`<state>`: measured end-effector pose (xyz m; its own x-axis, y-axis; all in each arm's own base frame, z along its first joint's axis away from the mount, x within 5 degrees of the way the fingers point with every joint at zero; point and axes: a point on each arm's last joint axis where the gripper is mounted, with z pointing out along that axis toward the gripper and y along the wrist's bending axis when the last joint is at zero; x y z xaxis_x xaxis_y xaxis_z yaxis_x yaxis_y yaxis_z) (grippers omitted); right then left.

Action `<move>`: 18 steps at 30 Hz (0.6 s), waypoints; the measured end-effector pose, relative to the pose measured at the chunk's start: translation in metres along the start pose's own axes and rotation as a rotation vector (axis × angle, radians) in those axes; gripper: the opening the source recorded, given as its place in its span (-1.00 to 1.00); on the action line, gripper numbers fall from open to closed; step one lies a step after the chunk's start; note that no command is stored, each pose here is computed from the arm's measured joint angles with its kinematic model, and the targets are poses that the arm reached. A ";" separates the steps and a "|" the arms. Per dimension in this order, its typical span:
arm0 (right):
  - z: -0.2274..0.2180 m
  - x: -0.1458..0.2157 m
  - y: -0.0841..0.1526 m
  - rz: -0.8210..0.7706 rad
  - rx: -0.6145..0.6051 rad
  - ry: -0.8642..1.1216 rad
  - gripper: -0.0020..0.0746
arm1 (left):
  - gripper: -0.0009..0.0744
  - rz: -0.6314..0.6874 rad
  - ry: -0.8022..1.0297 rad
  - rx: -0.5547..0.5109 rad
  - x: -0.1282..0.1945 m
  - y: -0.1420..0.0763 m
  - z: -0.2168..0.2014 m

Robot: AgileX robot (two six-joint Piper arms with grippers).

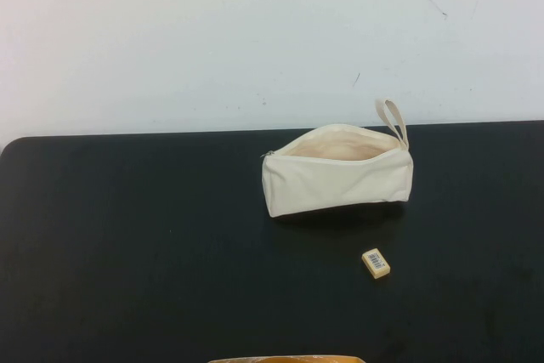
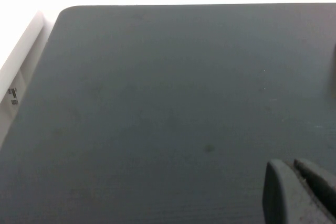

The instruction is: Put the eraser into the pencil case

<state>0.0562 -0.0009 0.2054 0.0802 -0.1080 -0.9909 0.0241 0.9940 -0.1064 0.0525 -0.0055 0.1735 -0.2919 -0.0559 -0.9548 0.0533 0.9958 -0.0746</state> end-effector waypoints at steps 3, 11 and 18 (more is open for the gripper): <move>-0.002 -0.018 -0.001 -0.002 0.011 -0.196 -0.95 | -0.98 0.000 0.000 0.000 0.000 0.000 0.000; -0.010 -0.042 -0.003 0.072 0.013 -0.475 -0.95 | -0.98 0.000 0.002 0.000 0.000 0.000 0.000; -0.010 -0.057 -0.006 -0.020 0.041 -0.387 -0.95 | -0.98 0.000 0.002 0.000 0.000 0.000 0.000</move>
<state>0.0418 -0.0002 0.2620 0.4492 -0.1333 -0.8834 0.0686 0.9910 -0.1147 0.0525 -0.0056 0.1734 -0.2934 -0.0557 -0.9544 0.0534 0.9958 -0.0746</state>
